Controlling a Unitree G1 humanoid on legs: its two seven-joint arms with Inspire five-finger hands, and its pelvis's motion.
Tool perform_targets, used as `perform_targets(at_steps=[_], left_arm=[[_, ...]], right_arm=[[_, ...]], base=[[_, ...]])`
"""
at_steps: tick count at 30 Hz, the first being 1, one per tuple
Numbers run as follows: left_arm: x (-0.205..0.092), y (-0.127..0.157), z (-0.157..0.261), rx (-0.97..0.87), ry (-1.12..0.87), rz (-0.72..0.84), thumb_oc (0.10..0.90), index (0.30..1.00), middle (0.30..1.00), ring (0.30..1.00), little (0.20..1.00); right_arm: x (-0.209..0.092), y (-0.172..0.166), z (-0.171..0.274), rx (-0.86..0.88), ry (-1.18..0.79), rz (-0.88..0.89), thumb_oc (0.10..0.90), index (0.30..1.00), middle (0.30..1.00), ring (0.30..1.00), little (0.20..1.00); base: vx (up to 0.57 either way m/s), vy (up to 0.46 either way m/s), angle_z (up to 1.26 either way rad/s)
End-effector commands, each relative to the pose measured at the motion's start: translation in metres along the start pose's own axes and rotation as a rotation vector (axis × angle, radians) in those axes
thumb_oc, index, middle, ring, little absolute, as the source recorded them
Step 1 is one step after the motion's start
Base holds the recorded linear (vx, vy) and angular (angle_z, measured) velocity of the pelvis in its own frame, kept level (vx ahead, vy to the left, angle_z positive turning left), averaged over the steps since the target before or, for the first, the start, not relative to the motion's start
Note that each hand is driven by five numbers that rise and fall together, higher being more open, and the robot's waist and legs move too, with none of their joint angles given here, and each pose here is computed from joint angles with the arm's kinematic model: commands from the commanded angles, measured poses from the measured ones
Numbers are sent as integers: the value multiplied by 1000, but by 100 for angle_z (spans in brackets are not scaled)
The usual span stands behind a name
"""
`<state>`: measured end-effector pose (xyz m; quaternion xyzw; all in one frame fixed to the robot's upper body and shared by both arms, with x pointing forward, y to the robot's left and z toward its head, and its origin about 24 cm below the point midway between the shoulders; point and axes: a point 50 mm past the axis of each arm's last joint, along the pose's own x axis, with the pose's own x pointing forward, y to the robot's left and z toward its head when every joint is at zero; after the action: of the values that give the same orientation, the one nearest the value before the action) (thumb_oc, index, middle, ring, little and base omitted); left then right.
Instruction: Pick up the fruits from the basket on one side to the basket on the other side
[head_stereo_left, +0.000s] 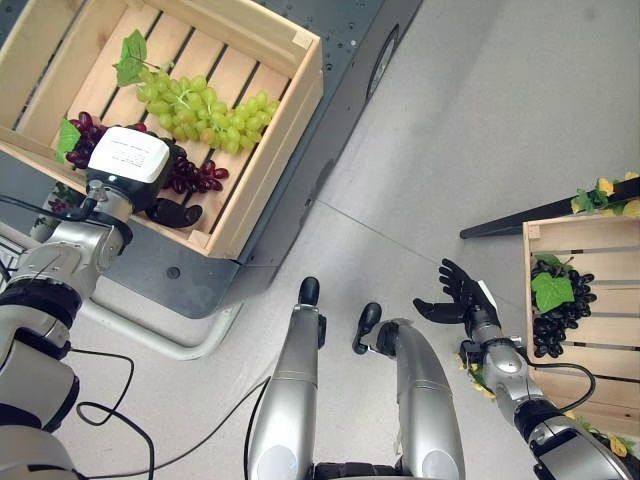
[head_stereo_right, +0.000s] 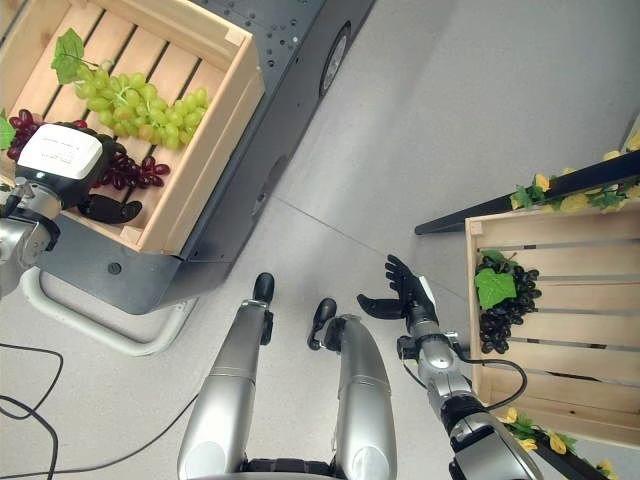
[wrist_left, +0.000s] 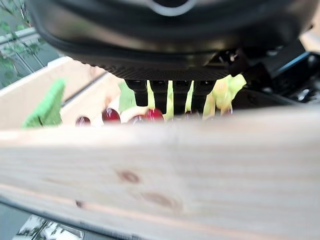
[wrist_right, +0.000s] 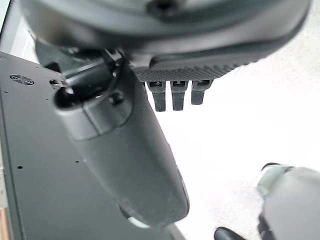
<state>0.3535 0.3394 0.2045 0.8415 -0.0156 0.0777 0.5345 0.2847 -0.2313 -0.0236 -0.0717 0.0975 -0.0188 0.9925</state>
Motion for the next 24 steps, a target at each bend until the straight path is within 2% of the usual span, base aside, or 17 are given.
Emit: perform_targets(at_steps=[1,8,14,15,16,17,19,24], left_arm=[[-15,16,-59,167,231,-104,800,900,900,900,900],[-8,27,-62,293,266,-184,800,900,900,900,900],[4,42,-45,476,175,-219,800,900,900,900,900],[5,44,-44,512,165,-229,722,782,782,782,782],[5,45,-43,528,163,-235,722,782,782,782,782],[7,49,-41,573,142,-246,585,578,578,578,578],[8,55,-38,597,118,-250,400,300,300,300,300],[6,61,-39,611,100,-252,400,300,300,300,300]], right_arm=[[-10,-25,6,9,-91,-94,800,900,900,900,900],[-12,-27,5,30,-93,-100,800,900,900,900,900],[-13,-28,2,42,-100,-95,800,900,900,900,900],[-14,-29,3,46,-108,-93,800,900,900,900,900],[-14,-29,4,47,-112,-93,800,900,900,900,900],[-13,-29,6,51,-126,-95,800,900,900,900,900],[-13,-30,9,52,-141,-97,800,900,900,900,900],[-14,-30,9,68,-151,-99,800,900,900,900,900]], base=[[0,0,0],[-2,-2,2],[-3,-5,2],[0,0,0],[0,0,0],[0,0,0],[-16,-4,0],[0,0,0]])
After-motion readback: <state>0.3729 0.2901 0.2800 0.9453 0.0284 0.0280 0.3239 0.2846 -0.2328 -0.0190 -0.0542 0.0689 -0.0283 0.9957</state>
